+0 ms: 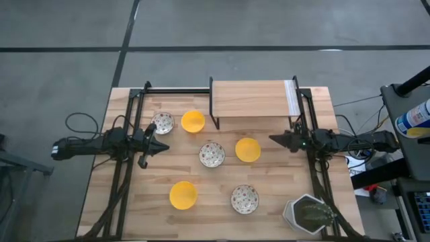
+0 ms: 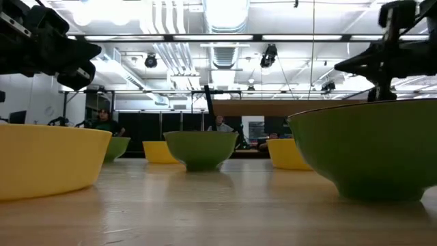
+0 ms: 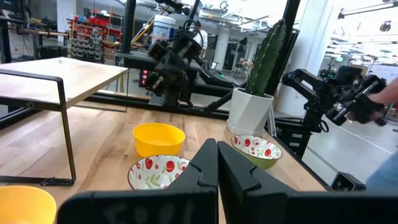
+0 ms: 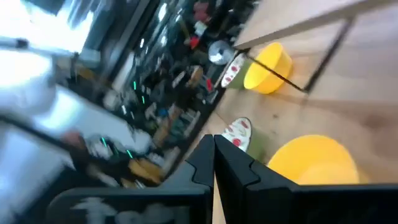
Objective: Pick & Place Mini bowls
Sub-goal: Put the middle right yellow bowl on the shelf
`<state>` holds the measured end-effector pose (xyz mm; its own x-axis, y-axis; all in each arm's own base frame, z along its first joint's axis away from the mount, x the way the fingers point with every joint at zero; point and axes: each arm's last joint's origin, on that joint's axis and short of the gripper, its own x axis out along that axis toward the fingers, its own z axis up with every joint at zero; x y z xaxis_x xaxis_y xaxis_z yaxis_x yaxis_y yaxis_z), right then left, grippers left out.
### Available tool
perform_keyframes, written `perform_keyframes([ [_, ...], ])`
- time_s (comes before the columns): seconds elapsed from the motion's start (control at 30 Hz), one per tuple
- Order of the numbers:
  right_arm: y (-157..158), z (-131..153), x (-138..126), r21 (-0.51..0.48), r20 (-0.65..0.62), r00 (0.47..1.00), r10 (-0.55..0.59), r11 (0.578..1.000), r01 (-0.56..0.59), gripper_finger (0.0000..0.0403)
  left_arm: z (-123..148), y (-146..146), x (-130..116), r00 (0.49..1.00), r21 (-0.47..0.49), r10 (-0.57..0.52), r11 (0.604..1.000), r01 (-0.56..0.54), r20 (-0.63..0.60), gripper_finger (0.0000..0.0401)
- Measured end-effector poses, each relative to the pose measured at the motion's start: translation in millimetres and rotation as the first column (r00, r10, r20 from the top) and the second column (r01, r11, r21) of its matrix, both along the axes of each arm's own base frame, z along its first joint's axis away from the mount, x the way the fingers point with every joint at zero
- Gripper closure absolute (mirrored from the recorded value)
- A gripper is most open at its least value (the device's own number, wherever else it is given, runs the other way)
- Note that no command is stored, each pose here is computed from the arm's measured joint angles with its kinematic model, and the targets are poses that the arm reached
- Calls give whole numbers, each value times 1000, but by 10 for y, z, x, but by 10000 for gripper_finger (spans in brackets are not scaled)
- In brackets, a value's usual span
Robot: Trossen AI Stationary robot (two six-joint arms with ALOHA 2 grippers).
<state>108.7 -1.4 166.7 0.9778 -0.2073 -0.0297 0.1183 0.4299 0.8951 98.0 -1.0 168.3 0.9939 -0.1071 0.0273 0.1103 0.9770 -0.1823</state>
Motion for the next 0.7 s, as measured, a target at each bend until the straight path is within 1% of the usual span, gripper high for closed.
perform_keyframes([
  [0.07,2,-21,15,110,0,1000,-2,994,2,394,-2,0,0,1000,0,0,1000,0,-1,401],
  [0.13,14,-26,34,193,5,1000,21,981,-22,394,-1,0,0,1000,0,0,1000,0,0,401],
  [0.2,29,18,61,253,4,999,46,966,-46,394,-1,0,0,1000,0,0,1000,0,0,401],
  [0.33,53,212,153,310,-4,996,85,947,-80,394,-1,0,0,1000,0,0,1000,0,0,401],
  [0.5,105,554,356,353,-11,983,185,920,-169,394,-1,0,0,1000,0,0,1000,0,0,401],
  [0.57,112,668,448,350,-18,982,186,921,-168,394,-2,0,0,1000,0,-1,1000,1,-1,401],
  [0.63,119,737,544,351,-50,981,186,923,-157,394,-1,0,0,1000,0,0,1000,0,-1,401],
  [0.7,124,757,638,367,-141,973,185,922,-122,394,0,0,0,1000,0,0,1000,0,0,401],
])
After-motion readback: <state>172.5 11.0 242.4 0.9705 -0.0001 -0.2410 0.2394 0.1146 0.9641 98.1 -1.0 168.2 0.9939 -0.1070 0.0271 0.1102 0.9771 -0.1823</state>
